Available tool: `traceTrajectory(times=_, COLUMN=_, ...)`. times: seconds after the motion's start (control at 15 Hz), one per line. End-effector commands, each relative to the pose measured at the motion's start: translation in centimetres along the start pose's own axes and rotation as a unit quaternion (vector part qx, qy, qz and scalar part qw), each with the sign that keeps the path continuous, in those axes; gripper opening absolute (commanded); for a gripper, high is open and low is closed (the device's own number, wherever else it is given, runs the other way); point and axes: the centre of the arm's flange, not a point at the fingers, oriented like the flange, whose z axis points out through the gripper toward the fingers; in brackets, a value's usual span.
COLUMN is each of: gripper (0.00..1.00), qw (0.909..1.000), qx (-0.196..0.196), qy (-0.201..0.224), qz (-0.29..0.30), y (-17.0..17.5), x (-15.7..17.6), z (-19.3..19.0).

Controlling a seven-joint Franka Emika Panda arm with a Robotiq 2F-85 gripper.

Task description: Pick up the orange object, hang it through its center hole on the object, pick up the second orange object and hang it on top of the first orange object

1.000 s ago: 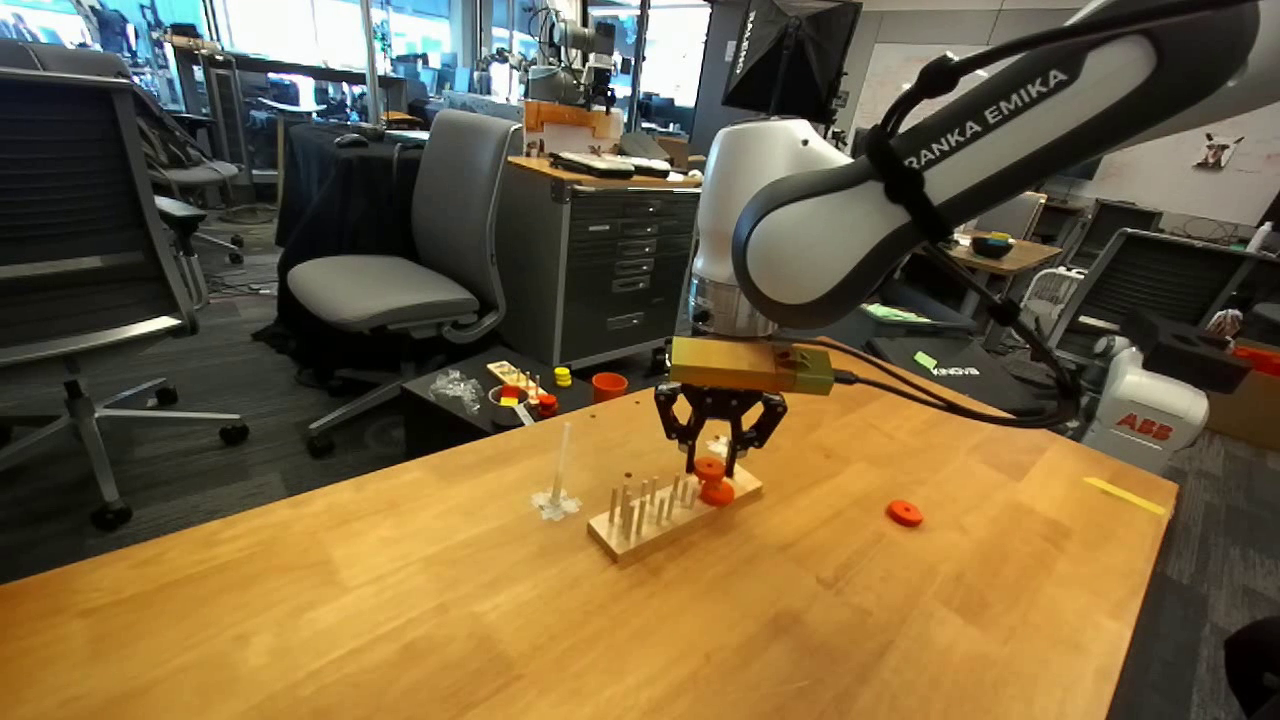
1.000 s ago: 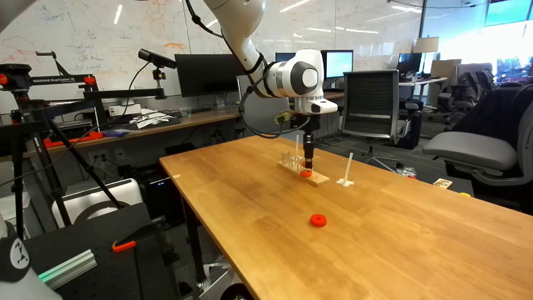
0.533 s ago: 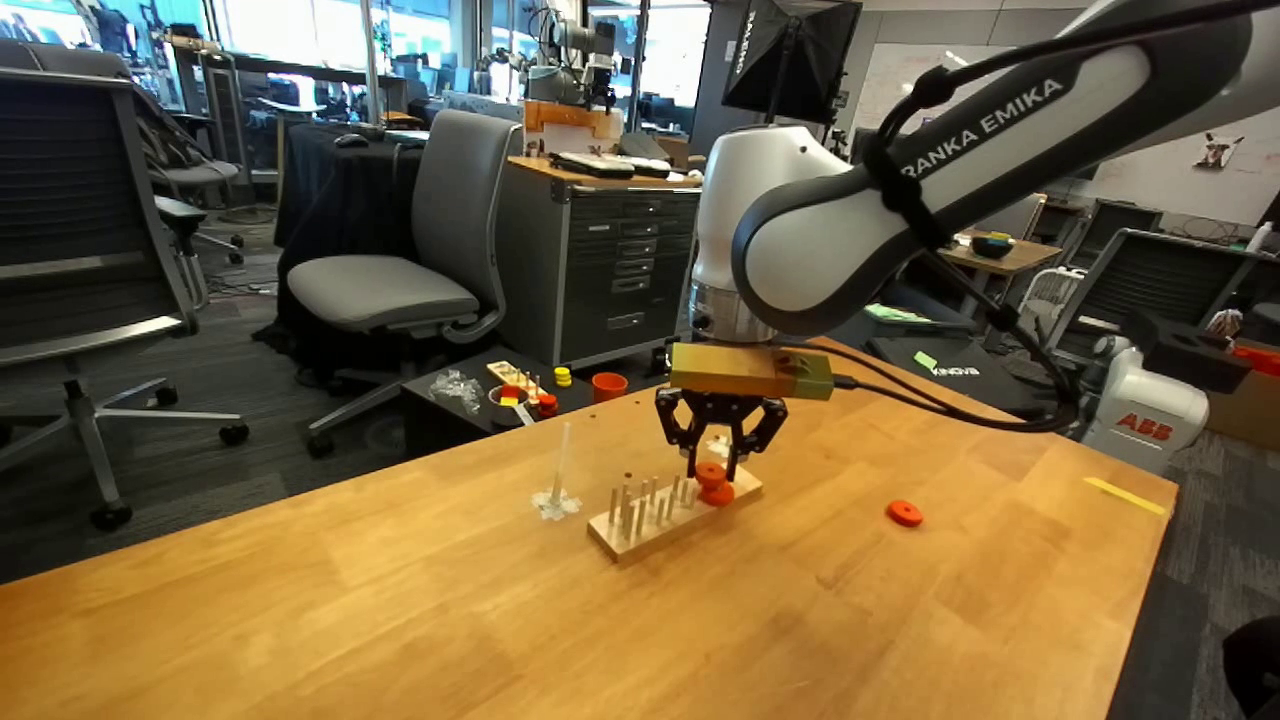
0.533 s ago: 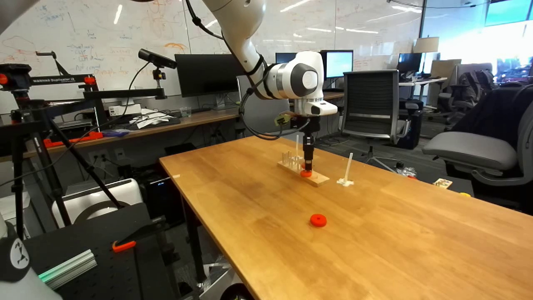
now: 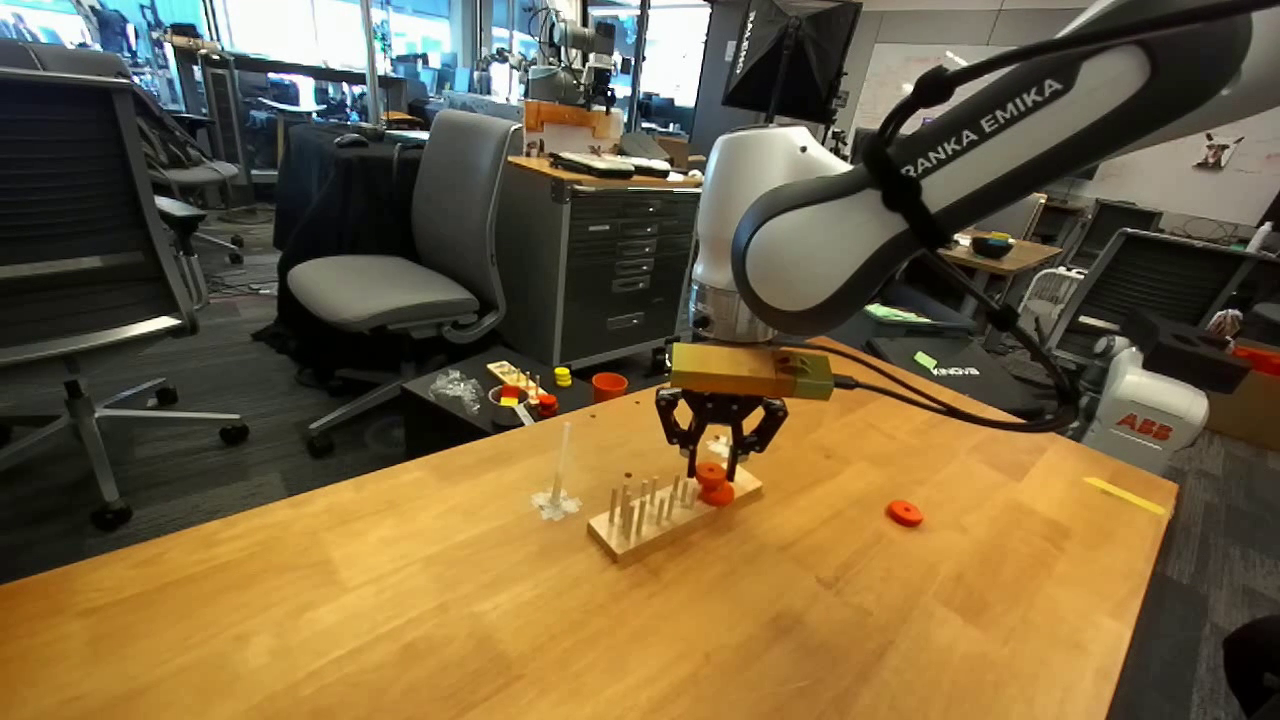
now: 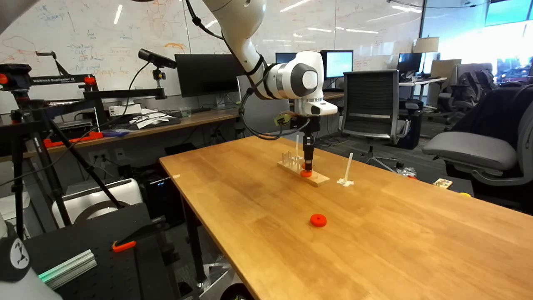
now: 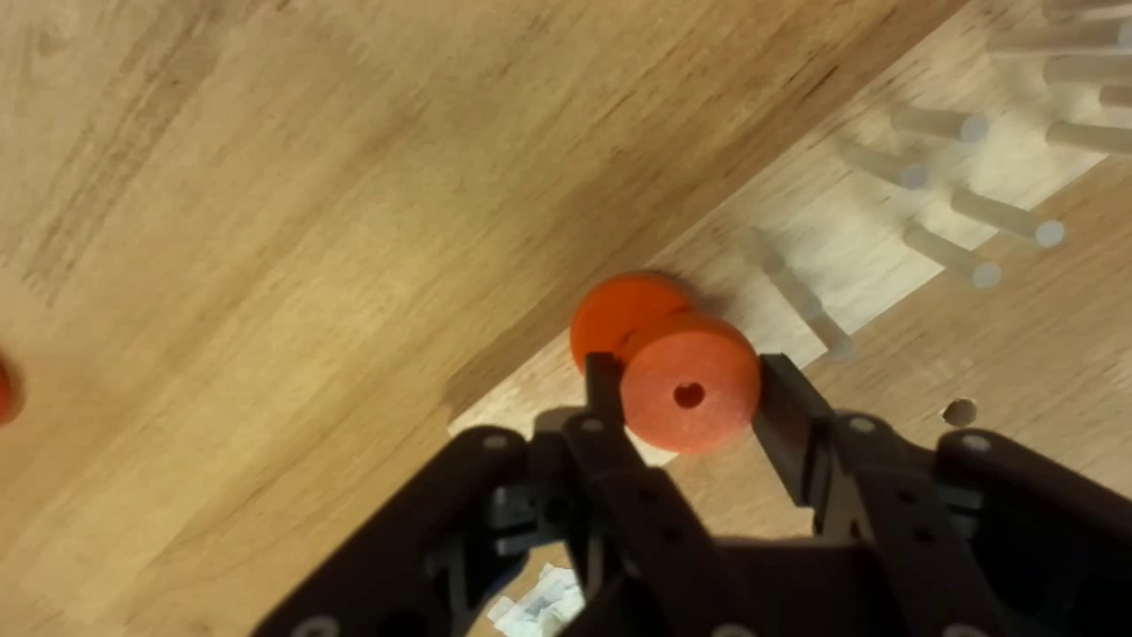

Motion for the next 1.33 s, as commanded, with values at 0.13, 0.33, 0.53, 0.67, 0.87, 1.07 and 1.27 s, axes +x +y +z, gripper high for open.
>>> traceTrajectory(times=0.13, gripper=0.18, qw=0.9999, qx=-0.004, qy=-0.006, qz=0.008, y=0.6, x=-0.6, z=-0.6)
traceTrajectory(times=0.33, gripper=0.18, qw=0.9999, qx=-0.006, qy=-0.007, qz=0.008, y=0.8, x=-0.6, z=-0.4)
traceTrajectory(times=0.53, gripper=0.18, qw=0.9999, qx=-0.012, qy=-0.01, qz=0.005, y=1.4, x=-1.1, z=-0.2)
traceTrajectory(times=0.67, gripper=0.18, qw=0.9998, qx=-0.015, qy=-0.011, qz=0.005, y=1.7, x=-1.2, z=-0.1)
traceTrajectory(times=0.87, gripper=0.18, qw=0.9998, qx=-0.016, qy=-0.013, qz=0.006, y=2.0, x=-1.3, z=-0.2)
traceTrajectory(times=1.07, gripper=0.18, qw=0.9997, qx=-0.019, qy=-0.015, qz=0.007, y=2.4, x=-1.3, z=0.0)
traceTrajectory(times=1.27, gripper=0.18, qw=0.9996, qx=-0.02, qy=-0.017, qz=0.01, y=2.7, x=-1.0, z=0.4)
